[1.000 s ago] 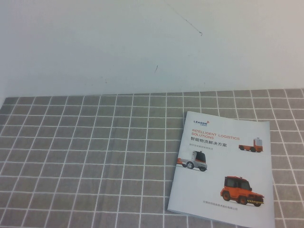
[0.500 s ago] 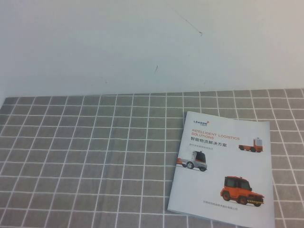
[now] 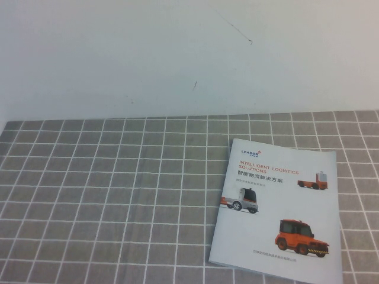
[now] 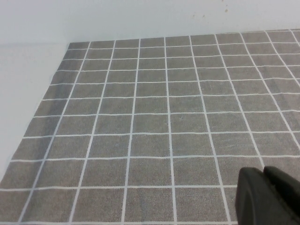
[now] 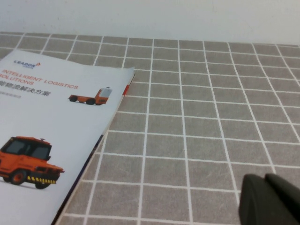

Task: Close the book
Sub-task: 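Close the open booklet and leave it lying on the table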

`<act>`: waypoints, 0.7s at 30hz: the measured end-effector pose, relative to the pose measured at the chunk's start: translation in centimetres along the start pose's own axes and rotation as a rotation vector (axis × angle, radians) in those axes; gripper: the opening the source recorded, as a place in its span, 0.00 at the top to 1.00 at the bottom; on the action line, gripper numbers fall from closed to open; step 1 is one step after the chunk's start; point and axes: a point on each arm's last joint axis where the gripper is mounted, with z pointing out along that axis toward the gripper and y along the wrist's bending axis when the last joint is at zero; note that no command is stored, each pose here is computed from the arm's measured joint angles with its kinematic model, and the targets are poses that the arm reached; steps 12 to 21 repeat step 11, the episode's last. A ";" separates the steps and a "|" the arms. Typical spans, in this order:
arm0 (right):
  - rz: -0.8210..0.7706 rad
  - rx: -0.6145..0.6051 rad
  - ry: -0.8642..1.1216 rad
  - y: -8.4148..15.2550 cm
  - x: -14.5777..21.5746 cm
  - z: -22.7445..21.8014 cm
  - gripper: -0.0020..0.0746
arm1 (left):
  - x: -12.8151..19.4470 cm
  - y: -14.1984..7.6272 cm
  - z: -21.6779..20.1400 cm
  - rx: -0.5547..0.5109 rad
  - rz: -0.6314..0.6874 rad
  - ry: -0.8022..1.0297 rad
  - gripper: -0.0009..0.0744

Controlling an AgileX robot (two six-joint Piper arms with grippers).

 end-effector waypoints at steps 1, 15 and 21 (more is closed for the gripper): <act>0.000 0.000 0.000 0.0 0.0 0.0 0.98 | 0.0 0.0 0.0 0.000 0.000 0.000 0.99; -0.007 0.003 0.000 0.0 0.0 0.0 0.98 | 0.0 0.0 0.0 0.000 -0.002 0.000 0.99; -0.007 0.003 0.000 0.0 0.0 0.0 0.98 | 0.0 0.0 0.0 0.000 -0.002 0.000 0.99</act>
